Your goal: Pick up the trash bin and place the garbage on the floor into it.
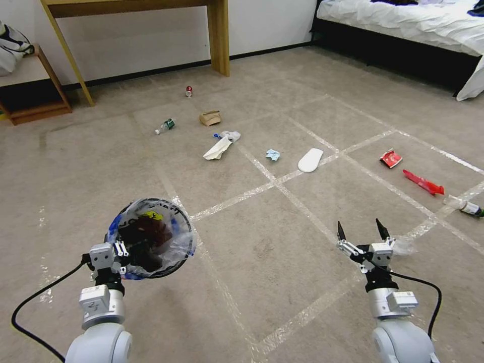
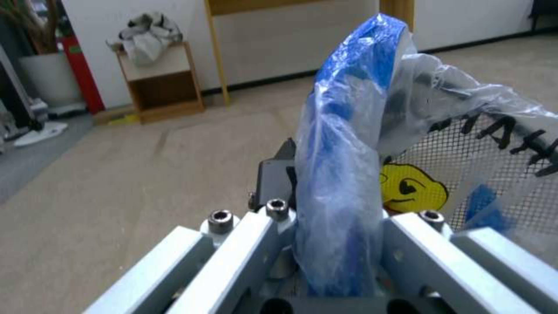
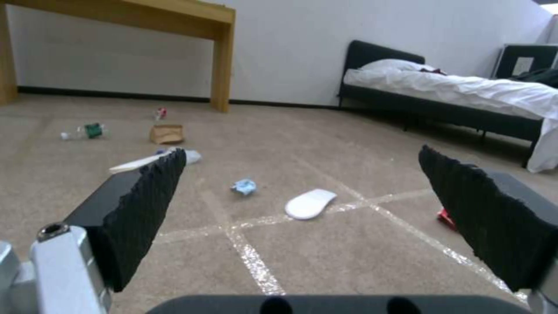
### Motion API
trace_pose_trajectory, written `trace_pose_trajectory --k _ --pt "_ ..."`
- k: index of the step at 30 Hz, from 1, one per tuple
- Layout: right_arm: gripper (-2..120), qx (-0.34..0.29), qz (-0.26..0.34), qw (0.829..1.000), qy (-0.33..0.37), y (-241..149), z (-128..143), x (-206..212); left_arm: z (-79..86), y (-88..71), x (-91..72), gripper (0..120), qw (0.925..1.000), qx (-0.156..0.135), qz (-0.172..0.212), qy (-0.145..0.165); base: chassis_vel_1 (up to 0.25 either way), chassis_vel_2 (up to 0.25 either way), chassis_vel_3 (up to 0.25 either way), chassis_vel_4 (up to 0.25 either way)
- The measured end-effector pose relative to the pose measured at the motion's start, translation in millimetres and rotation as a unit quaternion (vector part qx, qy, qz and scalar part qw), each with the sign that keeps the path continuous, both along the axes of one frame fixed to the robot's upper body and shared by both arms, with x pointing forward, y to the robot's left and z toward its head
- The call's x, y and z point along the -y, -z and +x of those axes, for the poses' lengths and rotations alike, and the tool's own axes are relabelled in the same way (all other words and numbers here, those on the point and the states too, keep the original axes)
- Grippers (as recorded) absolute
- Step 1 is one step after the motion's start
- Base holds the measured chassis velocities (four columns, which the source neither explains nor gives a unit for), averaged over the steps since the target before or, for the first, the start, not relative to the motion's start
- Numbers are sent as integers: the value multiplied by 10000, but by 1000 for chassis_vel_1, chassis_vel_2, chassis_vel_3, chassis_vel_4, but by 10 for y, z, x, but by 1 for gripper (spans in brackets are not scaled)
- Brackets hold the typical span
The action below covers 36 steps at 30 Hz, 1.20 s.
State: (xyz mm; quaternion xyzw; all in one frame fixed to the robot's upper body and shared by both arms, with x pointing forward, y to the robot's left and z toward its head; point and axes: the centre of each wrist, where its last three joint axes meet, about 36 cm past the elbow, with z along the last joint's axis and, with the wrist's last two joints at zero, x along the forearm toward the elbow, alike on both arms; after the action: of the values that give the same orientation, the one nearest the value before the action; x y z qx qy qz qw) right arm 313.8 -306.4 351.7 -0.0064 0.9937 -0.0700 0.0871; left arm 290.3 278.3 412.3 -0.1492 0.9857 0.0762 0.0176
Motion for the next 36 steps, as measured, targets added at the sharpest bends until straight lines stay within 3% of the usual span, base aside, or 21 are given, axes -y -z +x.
trace_pose_trajectory --k 6,12,36 --pt "100 28 6 10000 -19 -52 16 -37 15 7 10 4 9998 210 -15 -53 0 0 0 0" --pt "100 51 -5 10000 -35 -78 47 -30 39 16 48 4 9996 241 -87 -112 0 0 0 0" --pt "100 -70 -7 9994 -331 72 201 -106 137 44 -179 4 9983 24 -151 -562 0 0 0 0"
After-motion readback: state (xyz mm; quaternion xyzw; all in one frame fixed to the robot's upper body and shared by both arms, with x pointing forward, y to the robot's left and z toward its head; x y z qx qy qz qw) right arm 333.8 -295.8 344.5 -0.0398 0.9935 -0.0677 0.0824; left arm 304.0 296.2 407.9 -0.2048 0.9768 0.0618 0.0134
